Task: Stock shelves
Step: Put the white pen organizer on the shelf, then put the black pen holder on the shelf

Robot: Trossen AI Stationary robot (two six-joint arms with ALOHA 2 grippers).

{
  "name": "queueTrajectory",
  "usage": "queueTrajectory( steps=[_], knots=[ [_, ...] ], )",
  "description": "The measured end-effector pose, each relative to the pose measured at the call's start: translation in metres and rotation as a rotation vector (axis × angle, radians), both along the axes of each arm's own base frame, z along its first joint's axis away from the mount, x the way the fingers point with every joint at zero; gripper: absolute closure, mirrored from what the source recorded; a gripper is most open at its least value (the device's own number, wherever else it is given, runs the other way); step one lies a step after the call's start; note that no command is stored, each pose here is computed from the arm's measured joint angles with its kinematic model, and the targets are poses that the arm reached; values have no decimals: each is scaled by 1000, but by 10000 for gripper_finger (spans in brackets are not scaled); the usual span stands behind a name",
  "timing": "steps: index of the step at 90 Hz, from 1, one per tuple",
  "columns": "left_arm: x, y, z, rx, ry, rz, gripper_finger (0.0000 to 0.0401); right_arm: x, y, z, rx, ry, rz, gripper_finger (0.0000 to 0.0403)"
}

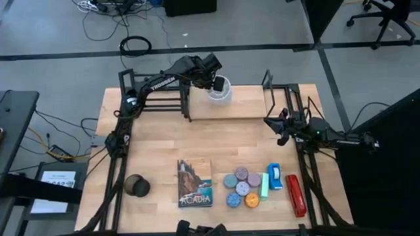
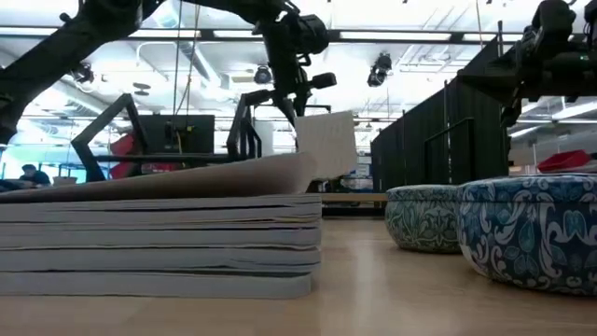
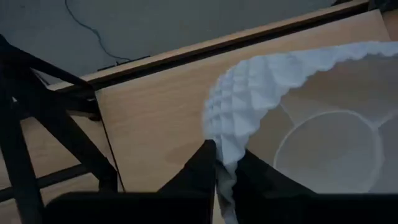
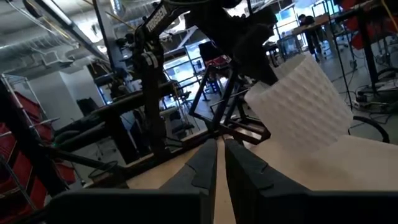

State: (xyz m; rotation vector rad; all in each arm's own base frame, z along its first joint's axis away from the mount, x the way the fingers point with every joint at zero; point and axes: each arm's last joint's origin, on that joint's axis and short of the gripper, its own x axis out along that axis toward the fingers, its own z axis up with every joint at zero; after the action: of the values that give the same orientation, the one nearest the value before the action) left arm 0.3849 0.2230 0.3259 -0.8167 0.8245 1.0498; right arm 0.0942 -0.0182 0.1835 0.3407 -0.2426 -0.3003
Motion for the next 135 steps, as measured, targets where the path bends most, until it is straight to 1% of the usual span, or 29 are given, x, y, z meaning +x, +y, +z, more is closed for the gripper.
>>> queueTrajectory(
  steps=[20, 31, 38, 59, 68, 85, 105, 113, 119, 122, 127, 130, 135],
  knots=[
    [0, 1, -1, 6, 4, 11, 303, 0, 0, 0, 0, 0, 0, 396],
    [0, 2, -1, 25, 11, 23, 286, 0, 0, 0, 0, 0, 0, 396],
    [-1, 2, 3, 39, 15, 30, 286, 0, 0, 0, 0, 0, 0, 396],
    [-5, 6, 20, 133, 16, 50, 300, 0, 0, 0, 0, 0, 0, 396],
    [-5, 6, 21, 136, 14, 41, 306, 0, 0, 0, 0, 0, 0, 396],
    [4, -10, 22, 141, 20, -43, 316, 0, 0, 0, 0, 0, 0, 396],
    [13, -23, 23, 171, 2, -58, 324, 0, 0, 0, 0, 0, 0, 396],
    [20, -29, 26, 186, -51, -67, 327, 0, 0, 0, 0, 0, 0, 396],
    [32, -39, 31, 189, -150, -107, 331, 0, 0, 0, 0, 0, 0, 396],
    [40, -46, 35, 189, -217, -158, 334, 0, 0, 0, 0, 0, 0, 396],
    [54, -59, 41, 185, -334, -284, 341, 0, 0, 0, 0, 0, 0, 396],
    [65, -68, 40, 179, -398, -357, 345, 0, 0, 0, 0, 0, 0, 396],
    [78, -81, 39, 164, -476, -437, 354, 0, 0, 0, -1, -1, 0, 396]
  ],
)
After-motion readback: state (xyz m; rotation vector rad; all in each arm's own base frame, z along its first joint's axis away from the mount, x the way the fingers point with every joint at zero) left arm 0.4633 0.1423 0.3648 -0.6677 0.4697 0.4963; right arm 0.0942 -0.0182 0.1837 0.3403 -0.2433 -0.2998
